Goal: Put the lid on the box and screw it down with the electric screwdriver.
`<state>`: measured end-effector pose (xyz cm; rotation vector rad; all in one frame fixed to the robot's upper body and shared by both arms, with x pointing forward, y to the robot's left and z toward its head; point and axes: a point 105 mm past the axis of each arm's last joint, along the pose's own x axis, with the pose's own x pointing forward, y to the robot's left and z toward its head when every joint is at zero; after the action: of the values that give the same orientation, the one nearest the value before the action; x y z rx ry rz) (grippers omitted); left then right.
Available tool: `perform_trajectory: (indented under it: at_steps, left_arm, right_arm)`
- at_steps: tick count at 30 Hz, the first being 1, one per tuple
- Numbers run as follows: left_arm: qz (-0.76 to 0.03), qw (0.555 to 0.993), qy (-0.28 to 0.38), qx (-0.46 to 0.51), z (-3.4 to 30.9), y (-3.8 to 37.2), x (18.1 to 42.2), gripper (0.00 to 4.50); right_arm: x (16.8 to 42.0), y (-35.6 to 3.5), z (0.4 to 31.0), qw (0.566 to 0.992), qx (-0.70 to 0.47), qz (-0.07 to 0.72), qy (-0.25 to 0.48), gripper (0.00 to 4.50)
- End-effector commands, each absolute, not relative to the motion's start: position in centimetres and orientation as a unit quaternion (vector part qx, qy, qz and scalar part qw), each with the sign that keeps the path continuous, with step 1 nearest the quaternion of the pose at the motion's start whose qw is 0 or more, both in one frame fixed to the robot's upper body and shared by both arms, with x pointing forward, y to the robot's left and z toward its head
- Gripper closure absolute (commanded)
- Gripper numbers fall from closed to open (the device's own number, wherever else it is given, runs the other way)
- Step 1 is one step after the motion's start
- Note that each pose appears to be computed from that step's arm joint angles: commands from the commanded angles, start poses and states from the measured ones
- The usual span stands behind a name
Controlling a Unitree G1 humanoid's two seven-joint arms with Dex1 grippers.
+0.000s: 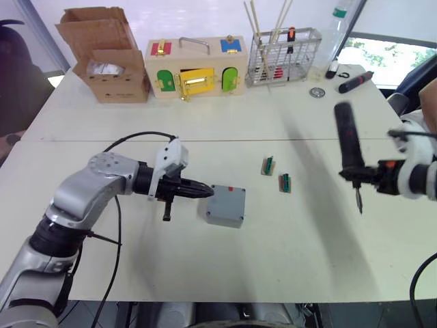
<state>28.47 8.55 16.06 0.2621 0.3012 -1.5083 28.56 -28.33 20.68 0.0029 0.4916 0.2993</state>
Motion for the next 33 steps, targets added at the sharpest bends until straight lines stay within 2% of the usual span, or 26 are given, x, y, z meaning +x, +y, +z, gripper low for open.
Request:
perform_trajectory:
  at_steps: [1,4,6,10,13,19,23,28,33]
  left_arm:
    - [-0.695,0.688,0.102,0.183,16.2,7.4,29.3,4.50]
    - [-0.706,0.674,0.087,0.197,16.3,6.5,29.6,4.50]
    - [-0.710,0.669,0.086,0.205,16.2,6.5,29.6,4.50]
    - [-0.707,0.661,0.086,0.236,15.2,6.4,29.6,4.50]
    - [-0.708,0.661,0.088,0.231,14.9,6.3,29.2,4.50]
    - [-0.704,0.653,0.109,0.256,13.2,6.8,28.3,4.50]
    - [-0.698,0.654,0.118,0.267,12.0,7.0,27.9,4.50]
    - [-0.688,0.670,0.122,0.251,12.3,6.8,28.0,4.50]
    - [-0.687,0.671,0.127,0.246,12.3,6.8,27.8,4.50]
  right_arm:
    - [28.8,-28.5,24.7,0.990,-0.030,0.110,0.082,2.73]
    - [29.0,-26.9,25.7,0.992,-0.038,0.119,-0.024,2.73]
    - [28.8,-24.2,27.1,0.981,-0.027,0.149,-0.121,2.73]
    - [28.2,-18.8,26.6,0.956,0.020,0.229,-0.183,2.73]
    - [27.5,-14.5,25.0,0.929,0.084,0.314,-0.175,2.73]
    - [26.6,-10.6,23.5,0.900,0.119,0.386,-0.165,2.73]
    - [26.2,-9.6,22.4,0.895,0.122,0.399,-0.158,2.73]
    - [25.9,-8.8,20.8,0.896,0.112,0.405,-0.145,2.73]
    - [26.7,-8.5,19.6,0.904,0.096,0.391,-0.146,2.73]
